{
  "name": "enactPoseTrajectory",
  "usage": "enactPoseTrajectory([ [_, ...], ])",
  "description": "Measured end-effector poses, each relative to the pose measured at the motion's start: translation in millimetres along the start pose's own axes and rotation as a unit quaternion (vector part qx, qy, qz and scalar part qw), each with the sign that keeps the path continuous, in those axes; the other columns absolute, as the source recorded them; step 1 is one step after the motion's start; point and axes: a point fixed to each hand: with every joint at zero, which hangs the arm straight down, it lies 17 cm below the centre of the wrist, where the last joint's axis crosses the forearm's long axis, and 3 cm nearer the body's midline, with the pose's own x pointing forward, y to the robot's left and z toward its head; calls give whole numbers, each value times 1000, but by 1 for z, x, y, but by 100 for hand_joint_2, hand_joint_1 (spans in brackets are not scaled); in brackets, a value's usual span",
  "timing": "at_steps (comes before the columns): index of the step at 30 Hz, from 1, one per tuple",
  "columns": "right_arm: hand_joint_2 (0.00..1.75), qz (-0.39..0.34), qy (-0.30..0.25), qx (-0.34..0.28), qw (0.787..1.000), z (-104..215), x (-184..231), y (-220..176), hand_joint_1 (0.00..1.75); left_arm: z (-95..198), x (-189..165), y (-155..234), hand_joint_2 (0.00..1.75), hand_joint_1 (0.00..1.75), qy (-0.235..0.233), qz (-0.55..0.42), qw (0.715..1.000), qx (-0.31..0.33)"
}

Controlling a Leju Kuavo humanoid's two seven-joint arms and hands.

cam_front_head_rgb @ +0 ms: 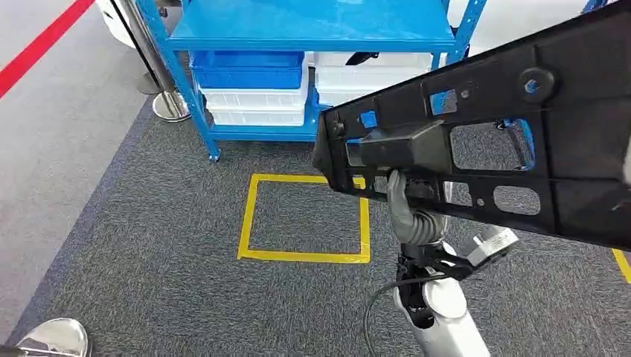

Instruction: Take the parts from the cabinet and place them on the table.

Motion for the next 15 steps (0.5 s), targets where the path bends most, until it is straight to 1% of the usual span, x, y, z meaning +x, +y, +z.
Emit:
enactPoseTrajectory([
  [4,175,-3,-20,-12,1000,3,16,-5,175,1,-2,-1,175,0,0,2,1000,1],
  [8,175,0,-27,-18,999,9,24,-9,175,1,-2,-3,175,0,2,0,1000,0],
  [15,175,6,-24,-25,999,13,24,-15,175,1,-3,-6,175,0,4,-6,1000,-2],
])
